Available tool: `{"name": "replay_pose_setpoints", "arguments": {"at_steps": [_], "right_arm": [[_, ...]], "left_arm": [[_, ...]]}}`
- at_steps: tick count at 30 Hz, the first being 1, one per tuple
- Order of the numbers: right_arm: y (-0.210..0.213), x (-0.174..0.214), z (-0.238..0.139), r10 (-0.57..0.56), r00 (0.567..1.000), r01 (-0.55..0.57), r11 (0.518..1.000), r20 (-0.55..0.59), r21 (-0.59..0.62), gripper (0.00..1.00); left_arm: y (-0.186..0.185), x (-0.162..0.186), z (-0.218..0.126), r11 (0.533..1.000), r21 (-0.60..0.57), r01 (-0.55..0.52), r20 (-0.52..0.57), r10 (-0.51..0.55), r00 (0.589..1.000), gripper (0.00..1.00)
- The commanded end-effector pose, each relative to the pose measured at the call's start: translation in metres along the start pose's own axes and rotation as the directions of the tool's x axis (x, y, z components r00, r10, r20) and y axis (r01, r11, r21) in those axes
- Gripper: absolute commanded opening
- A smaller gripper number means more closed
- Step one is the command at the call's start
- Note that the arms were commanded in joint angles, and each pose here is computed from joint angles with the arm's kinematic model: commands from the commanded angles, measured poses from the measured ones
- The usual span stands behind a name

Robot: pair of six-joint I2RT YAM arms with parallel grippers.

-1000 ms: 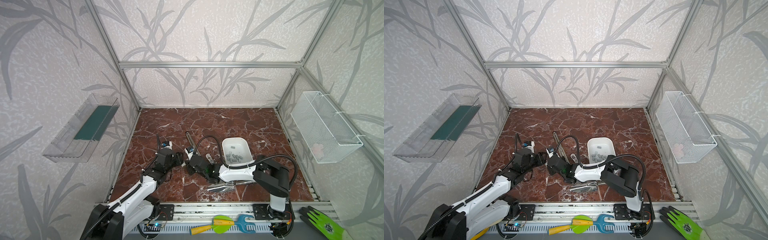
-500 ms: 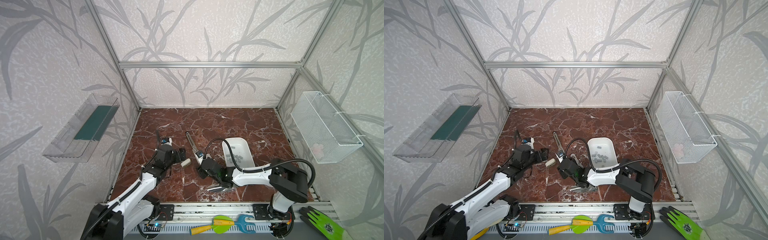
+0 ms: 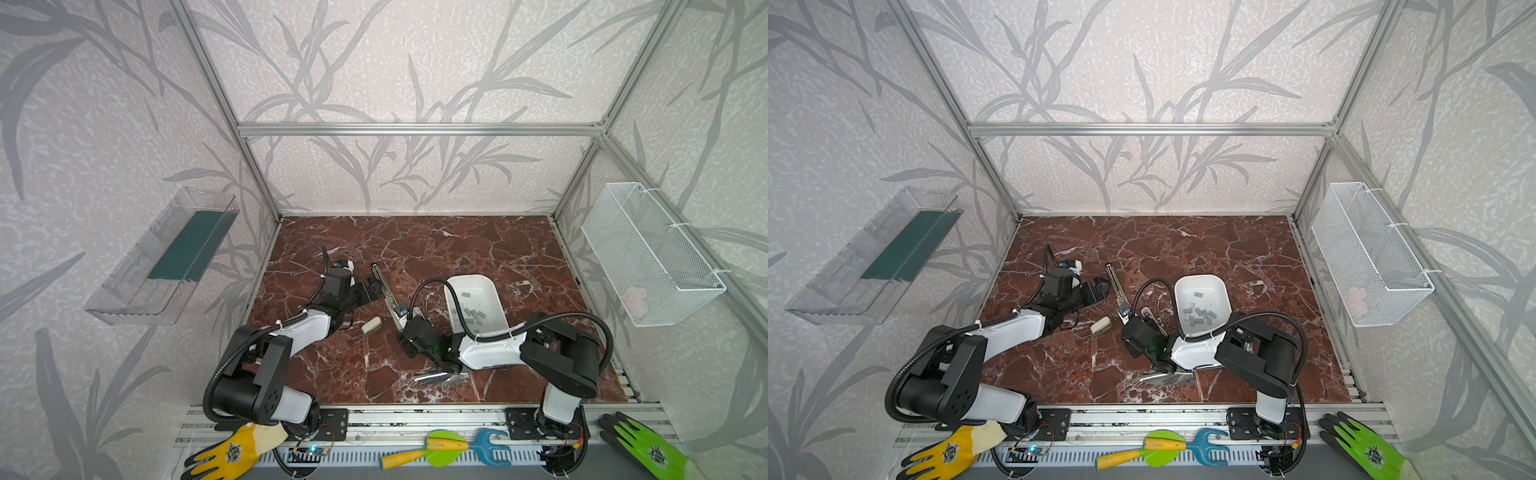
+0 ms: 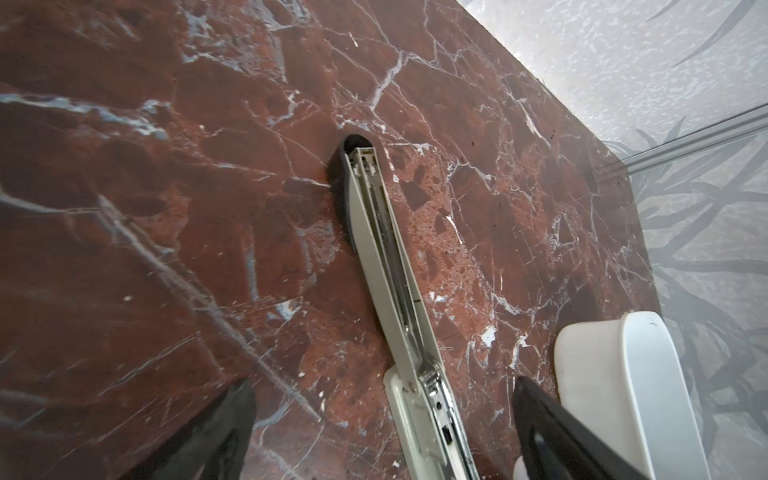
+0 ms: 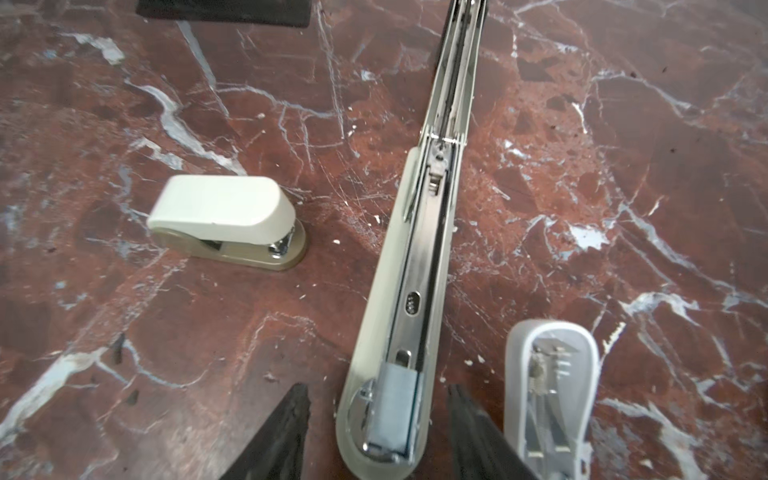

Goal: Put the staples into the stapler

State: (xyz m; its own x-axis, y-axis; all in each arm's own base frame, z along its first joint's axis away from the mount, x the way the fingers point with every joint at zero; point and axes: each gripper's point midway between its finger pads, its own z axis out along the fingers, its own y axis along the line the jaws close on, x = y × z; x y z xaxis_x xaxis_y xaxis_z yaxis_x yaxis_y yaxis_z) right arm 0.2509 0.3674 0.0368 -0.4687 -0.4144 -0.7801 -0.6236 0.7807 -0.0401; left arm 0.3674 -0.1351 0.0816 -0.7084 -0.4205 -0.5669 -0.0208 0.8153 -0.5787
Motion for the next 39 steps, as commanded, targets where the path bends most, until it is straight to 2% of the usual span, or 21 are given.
{"name": "replay_pose_setpoints", "arguments": {"at_steps": [1, 19, 25, 31, 36, 39], "right_arm": [[-0.002, -0.010, 0.007, 0.011, 1.000, -0.011, 1.000, 0.012, 0.013, 0.52], [-0.007, -0.007, 0.012, 0.060, 0.998, -0.060, 0.998, 0.015, 0.011, 0.15], [-0.011, -0.007, 0.009, 0.145, 0.989, -0.145, 0.989, 0.011, -0.011, 0.12], [-0.005, -0.004, 0.006, 0.214, 0.977, -0.213, 0.973, -0.004, -0.083, 0.09], [-0.004, -0.004, -0.001, 0.222, 0.975, -0.221, 0.970, -0.007, -0.097, 0.07], [0.000, -0.003, -0.001, 0.195, 0.980, -0.197, 0.974, -0.027, -0.110, 0.06]], "left_arm": [[-0.017, -0.009, 0.008, 0.997, 0.075, 0.002, 0.003, -0.003, 1.000, 0.97], [-0.010, 0.014, 0.053, 0.993, 0.088, 0.076, -0.112, -0.066, 0.992, 0.95], [-0.005, 0.013, 0.069, 0.993, 0.072, 0.098, -0.122, -0.089, 0.989, 0.95], [0.003, 0.007, 0.084, 0.988, 0.062, 0.141, -0.131, -0.132, 0.982, 0.95], [0.022, -0.011, 0.094, 0.976, 0.042, 0.215, -0.110, -0.209, 0.972, 0.94], [0.020, -0.028, 0.097, 0.971, 0.092, 0.221, -0.089, -0.213, 0.973, 0.90]]}}
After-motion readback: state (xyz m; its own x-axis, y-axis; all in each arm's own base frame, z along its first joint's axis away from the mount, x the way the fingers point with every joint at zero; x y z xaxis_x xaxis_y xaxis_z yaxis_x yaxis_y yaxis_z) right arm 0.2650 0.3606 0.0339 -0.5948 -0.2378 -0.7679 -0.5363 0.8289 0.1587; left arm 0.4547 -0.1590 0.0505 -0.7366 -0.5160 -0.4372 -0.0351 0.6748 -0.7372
